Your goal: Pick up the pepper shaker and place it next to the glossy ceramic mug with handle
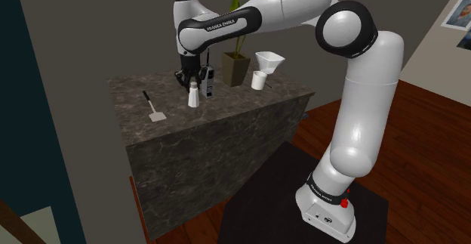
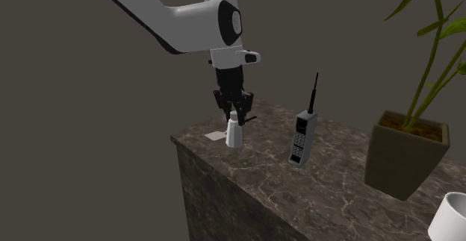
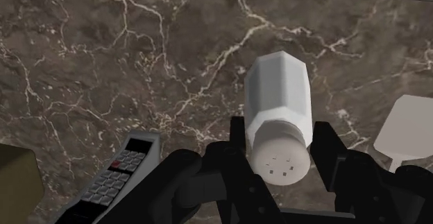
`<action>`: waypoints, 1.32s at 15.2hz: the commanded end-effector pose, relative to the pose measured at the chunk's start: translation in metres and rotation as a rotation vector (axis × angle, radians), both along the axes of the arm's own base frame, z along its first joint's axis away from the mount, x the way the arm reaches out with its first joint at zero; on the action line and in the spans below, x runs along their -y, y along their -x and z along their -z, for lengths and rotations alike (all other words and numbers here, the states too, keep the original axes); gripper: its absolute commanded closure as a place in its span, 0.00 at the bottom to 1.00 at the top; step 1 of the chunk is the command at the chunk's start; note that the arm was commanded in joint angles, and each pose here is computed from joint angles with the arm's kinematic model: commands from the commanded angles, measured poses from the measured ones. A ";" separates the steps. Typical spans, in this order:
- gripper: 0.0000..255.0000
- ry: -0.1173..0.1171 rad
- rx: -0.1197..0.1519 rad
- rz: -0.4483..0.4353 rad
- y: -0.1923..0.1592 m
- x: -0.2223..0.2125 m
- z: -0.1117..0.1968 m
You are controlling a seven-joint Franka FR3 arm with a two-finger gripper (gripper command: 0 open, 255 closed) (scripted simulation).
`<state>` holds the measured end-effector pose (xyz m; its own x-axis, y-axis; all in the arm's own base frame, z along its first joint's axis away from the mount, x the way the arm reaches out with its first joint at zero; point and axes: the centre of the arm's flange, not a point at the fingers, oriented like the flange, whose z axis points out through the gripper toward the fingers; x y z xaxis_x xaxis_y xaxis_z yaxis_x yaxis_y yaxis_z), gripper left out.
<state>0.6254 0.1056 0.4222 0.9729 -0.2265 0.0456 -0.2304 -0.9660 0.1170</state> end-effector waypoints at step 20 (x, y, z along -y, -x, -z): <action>1.00 0.000 0.000 0.000 0.002 0.000 -0.112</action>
